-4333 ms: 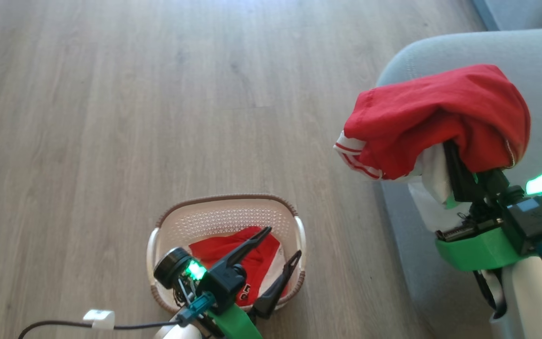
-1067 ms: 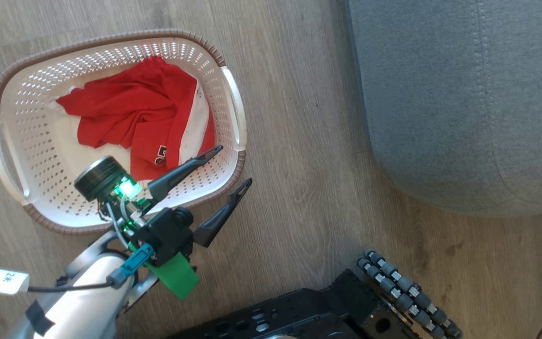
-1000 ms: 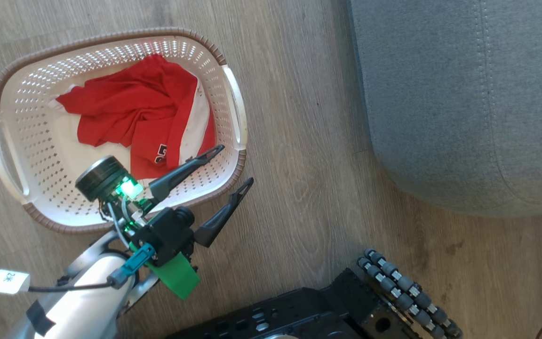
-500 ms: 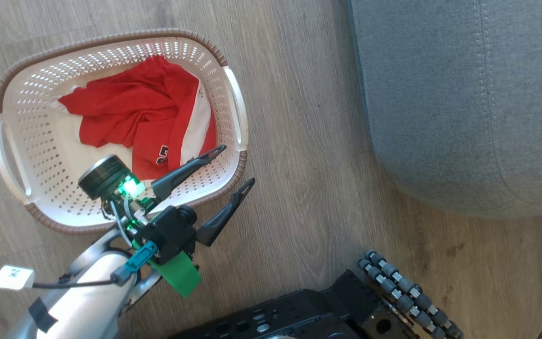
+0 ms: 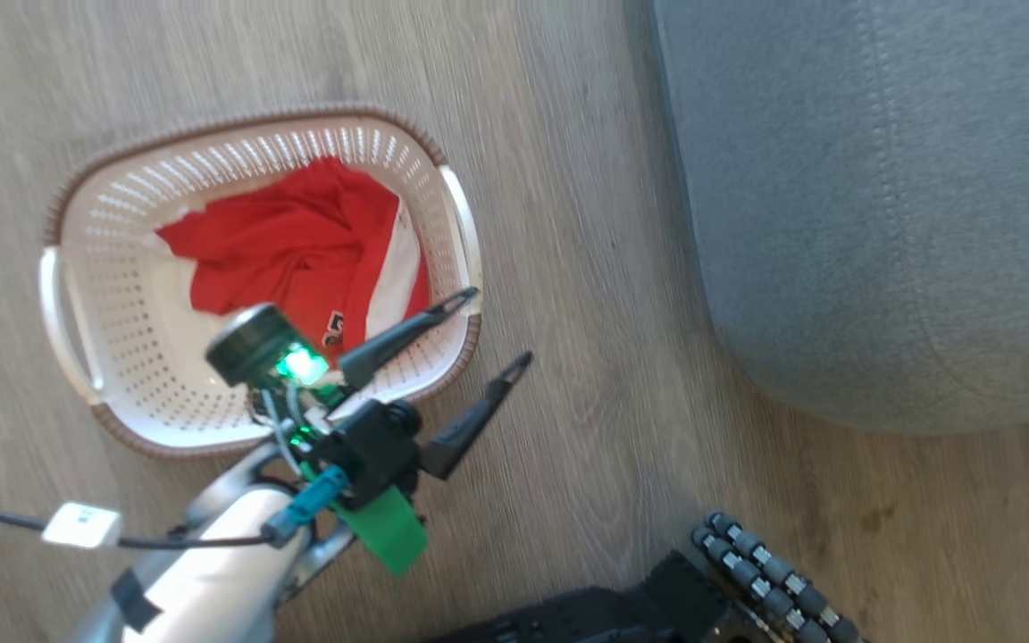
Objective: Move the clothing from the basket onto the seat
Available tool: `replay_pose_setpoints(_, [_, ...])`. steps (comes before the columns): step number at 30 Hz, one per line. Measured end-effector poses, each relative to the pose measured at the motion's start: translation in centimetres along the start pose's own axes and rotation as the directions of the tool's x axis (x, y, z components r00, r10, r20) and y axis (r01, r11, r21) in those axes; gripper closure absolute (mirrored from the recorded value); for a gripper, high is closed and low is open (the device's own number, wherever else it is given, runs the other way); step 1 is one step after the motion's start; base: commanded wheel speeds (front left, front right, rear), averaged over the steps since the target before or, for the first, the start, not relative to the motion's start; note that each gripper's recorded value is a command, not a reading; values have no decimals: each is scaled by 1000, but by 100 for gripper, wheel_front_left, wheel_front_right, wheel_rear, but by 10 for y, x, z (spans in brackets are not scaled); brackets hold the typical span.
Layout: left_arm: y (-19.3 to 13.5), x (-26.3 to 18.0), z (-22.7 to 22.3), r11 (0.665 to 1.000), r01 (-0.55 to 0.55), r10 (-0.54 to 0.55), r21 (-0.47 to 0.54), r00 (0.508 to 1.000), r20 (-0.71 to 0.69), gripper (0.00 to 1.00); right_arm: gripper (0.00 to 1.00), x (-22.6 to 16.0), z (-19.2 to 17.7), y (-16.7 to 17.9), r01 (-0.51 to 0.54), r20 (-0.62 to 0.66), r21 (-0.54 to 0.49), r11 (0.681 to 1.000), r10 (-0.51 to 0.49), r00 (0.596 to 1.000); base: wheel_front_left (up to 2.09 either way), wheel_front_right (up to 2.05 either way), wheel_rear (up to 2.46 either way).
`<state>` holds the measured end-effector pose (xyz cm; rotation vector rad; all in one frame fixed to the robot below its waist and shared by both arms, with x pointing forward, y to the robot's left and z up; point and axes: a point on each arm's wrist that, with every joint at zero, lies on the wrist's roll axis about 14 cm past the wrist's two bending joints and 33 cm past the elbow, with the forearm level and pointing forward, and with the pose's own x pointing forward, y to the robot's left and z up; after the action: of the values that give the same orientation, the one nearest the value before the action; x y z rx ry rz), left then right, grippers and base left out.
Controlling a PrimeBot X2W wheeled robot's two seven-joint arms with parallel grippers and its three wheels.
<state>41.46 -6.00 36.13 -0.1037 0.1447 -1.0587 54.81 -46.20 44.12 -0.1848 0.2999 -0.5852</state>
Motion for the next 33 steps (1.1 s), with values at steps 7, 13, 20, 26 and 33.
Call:
replay_pose_setpoints(7, [-21, 5, 43, 999, 2, -4, 37, 998, 65, 0, 0, -21, 44, -5, -37, 77, -36, 999, 40, 996, 0, 0, 0])
replay_pose_setpoints(13, [-39, 1, 74, 997, -10, 3, 74, 995, 104, 0, 0, -43, 72, -13, -57, 126, -29, 998, 60, 990, 0, 0, 0])
replay_pose_setpoints(20, [-60, -9, 104, 995, -44, 30, 94, 988, 149, 0, 0, -70, 141, -19, -87, 289, 4, 996, 82, 954, 0, 0, 0])
replay_pose_setpoints(26, [-62, -23, 134, 986, -129, 105, 106, 972, 209, 0, 0, -112, 196, -17, -136, 490, -13, 991, 125, 863, 0, 0, 0])
replay_pose_setpoints(33, [-36, -54, 175, 944, -308, 259, 116, 913, 316, 0, 0, -179, 203, 30, -370, 638, -16, 929, 295, 711, 0, 0, 0])
